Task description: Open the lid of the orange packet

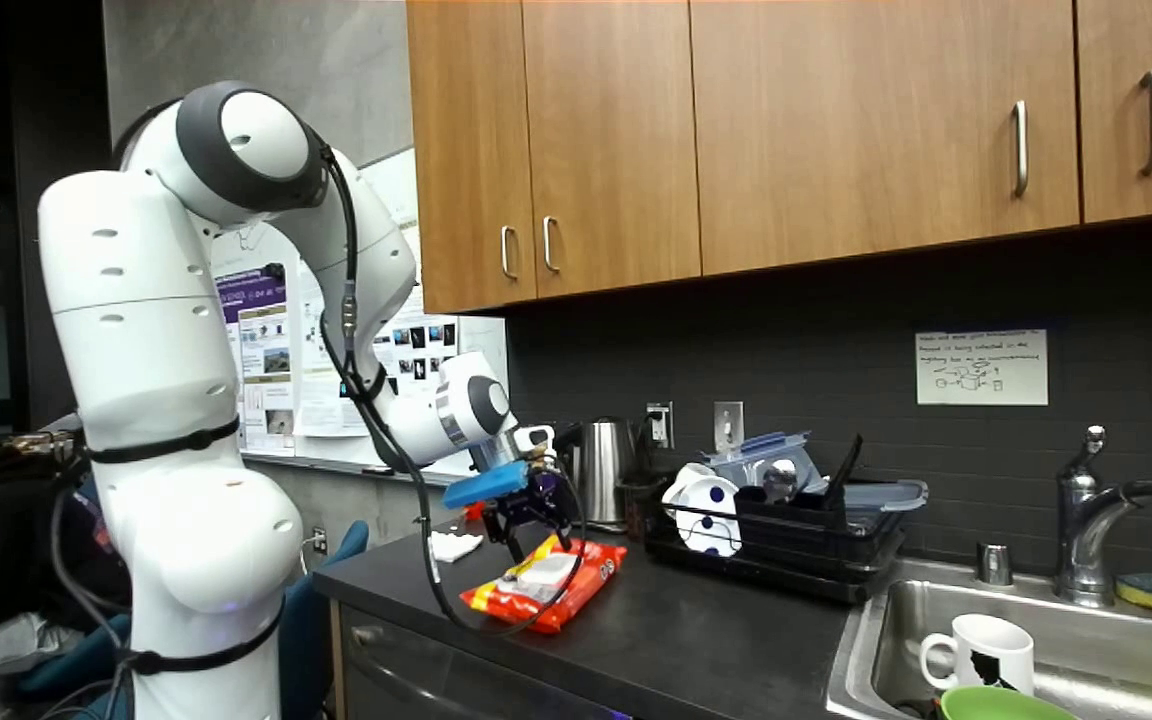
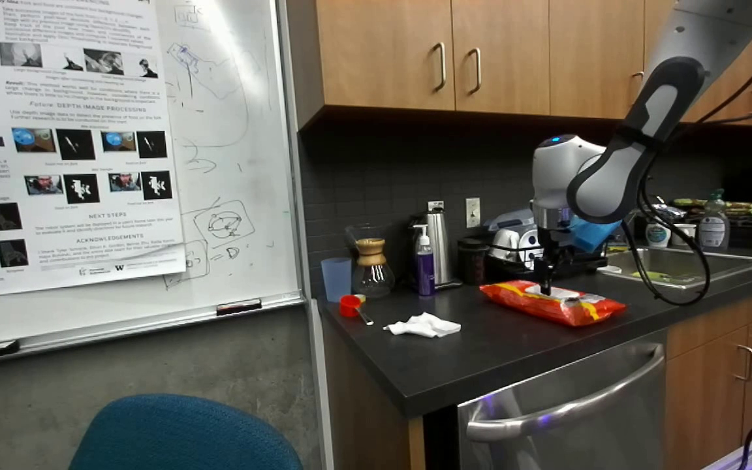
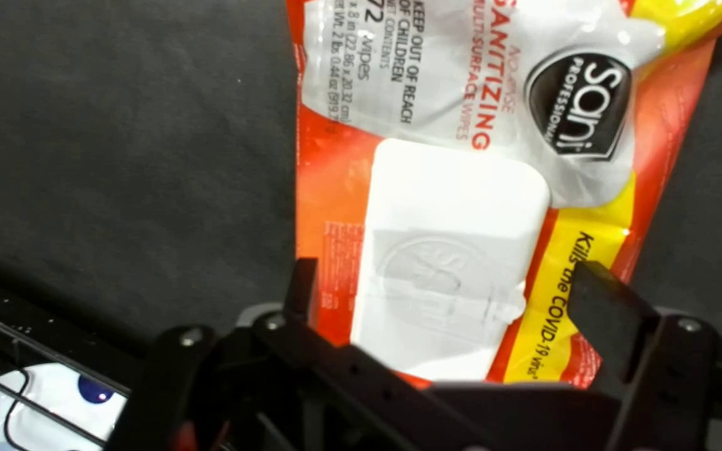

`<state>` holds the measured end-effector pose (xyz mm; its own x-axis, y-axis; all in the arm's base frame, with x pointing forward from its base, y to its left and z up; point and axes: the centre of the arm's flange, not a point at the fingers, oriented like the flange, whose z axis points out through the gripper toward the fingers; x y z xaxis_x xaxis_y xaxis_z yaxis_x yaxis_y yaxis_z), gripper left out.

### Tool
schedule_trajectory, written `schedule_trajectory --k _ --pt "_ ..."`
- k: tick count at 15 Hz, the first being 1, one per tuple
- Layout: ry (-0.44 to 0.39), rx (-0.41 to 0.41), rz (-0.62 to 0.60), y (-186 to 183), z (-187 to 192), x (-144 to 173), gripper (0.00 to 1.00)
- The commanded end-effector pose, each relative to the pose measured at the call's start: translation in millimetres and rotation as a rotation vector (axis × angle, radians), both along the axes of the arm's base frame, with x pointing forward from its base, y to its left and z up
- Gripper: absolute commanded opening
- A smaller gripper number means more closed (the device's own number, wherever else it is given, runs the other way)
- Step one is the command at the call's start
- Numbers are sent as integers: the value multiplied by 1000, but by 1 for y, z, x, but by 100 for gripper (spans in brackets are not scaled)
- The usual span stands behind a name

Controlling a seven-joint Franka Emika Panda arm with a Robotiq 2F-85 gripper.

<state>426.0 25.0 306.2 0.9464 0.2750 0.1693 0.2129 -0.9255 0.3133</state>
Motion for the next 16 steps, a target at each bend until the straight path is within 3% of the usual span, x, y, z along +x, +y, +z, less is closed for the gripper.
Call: schedule_trajectory --k 1,16 --pt "-14 -21 -6 3 -11 11 100" --pt "-30 -63 2 -1 -19 34 100"
